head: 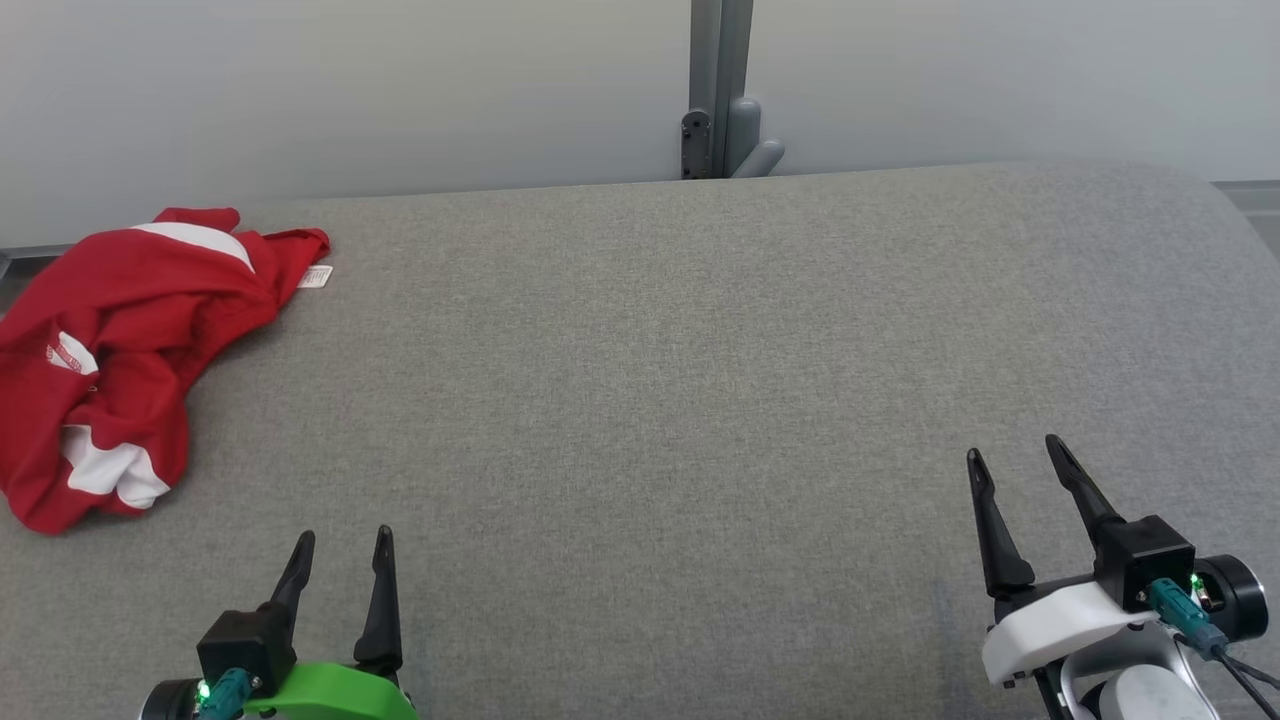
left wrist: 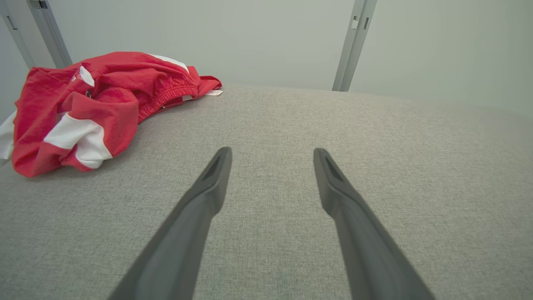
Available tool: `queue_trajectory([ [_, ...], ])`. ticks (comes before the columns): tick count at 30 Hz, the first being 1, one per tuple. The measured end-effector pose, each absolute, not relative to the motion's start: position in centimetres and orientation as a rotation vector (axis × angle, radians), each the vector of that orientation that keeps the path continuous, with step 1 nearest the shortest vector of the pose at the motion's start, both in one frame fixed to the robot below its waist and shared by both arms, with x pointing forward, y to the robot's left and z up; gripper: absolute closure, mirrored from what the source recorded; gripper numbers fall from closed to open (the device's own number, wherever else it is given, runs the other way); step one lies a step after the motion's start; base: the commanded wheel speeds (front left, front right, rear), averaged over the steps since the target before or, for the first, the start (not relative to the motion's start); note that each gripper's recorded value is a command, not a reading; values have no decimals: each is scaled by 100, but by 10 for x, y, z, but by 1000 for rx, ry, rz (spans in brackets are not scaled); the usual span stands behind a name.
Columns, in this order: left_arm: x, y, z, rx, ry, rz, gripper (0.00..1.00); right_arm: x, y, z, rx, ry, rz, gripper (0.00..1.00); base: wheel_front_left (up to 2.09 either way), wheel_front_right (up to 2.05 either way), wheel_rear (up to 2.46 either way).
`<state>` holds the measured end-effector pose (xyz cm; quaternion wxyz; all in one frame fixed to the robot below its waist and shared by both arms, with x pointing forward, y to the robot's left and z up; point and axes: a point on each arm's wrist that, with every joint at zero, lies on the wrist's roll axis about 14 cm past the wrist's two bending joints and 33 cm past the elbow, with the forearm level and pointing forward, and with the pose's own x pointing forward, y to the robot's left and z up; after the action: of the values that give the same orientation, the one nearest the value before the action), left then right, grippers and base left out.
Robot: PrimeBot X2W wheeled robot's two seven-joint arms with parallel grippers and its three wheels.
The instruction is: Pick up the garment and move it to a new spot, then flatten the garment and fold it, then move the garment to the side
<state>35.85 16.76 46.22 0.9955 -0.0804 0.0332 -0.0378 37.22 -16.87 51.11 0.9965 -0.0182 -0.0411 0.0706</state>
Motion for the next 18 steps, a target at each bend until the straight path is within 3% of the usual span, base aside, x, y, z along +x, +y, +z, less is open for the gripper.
queue_trajectory([
  [18, 357, 171, 460, -130, 66, -70, 0, 371, -173, 508, -67, -81, 131, 0, 0, 0, 0],
])
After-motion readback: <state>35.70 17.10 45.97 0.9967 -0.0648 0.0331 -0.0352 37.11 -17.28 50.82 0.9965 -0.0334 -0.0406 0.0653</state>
